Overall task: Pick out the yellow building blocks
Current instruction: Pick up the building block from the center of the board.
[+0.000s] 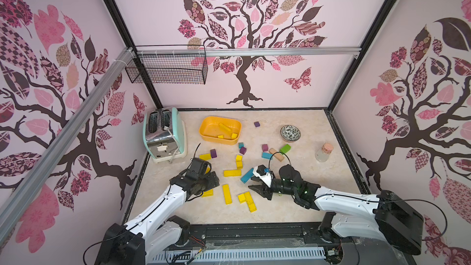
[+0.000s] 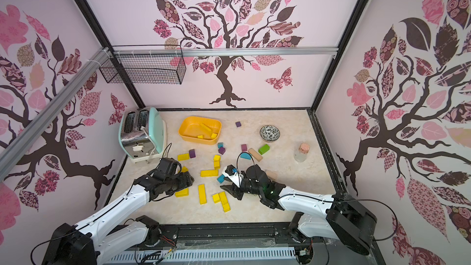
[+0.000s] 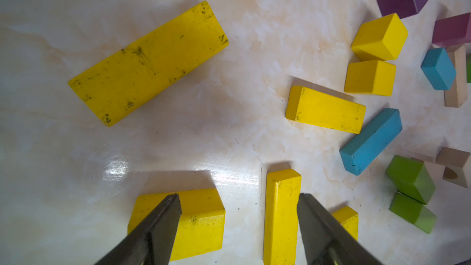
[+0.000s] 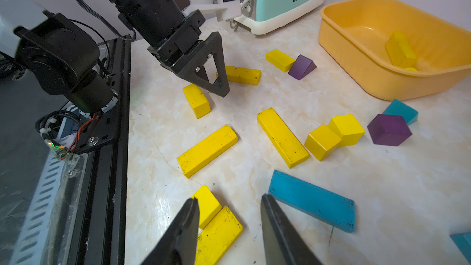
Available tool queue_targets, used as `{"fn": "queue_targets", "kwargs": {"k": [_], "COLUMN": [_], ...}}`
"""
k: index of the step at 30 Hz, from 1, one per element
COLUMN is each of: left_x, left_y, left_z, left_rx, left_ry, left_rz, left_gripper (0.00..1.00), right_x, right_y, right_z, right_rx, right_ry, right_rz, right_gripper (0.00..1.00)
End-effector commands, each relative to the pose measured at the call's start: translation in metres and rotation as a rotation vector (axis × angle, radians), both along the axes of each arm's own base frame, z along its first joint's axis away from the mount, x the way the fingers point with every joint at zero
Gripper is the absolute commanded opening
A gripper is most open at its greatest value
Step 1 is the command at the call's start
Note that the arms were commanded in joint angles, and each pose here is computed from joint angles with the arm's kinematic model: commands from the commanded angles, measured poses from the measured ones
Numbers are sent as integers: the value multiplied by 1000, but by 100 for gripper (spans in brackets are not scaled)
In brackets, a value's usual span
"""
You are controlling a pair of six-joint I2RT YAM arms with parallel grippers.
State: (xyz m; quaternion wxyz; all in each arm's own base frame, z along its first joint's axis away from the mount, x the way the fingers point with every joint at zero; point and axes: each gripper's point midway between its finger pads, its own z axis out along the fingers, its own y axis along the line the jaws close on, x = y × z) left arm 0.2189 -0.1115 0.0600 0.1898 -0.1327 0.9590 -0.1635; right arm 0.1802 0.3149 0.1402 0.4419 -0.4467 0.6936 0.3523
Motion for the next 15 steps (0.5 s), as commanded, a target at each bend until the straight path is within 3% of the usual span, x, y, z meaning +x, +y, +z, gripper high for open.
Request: {"fn": "queue_targets", "kwargs": {"k": [1, 9, 15], "left_x": [15, 36, 48], "left_y": [0, 17, 7], "left_z": [18, 41, 30], "left_rx": [34, 158, 149], "left_ry": [-75, -186, -141], "left_rz": [-49, -36, -56], "left_gripper": [79, 78, 76], "right_x": [2, -1, 8], "right_y": [7, 17, 25], "right_z": [16, 19, 16], "right_rx": [37, 59, 39], "right_ry": [-8, 48, 78], "right_rz": [10, 42, 25], "right_gripper": [44, 48, 49]}}
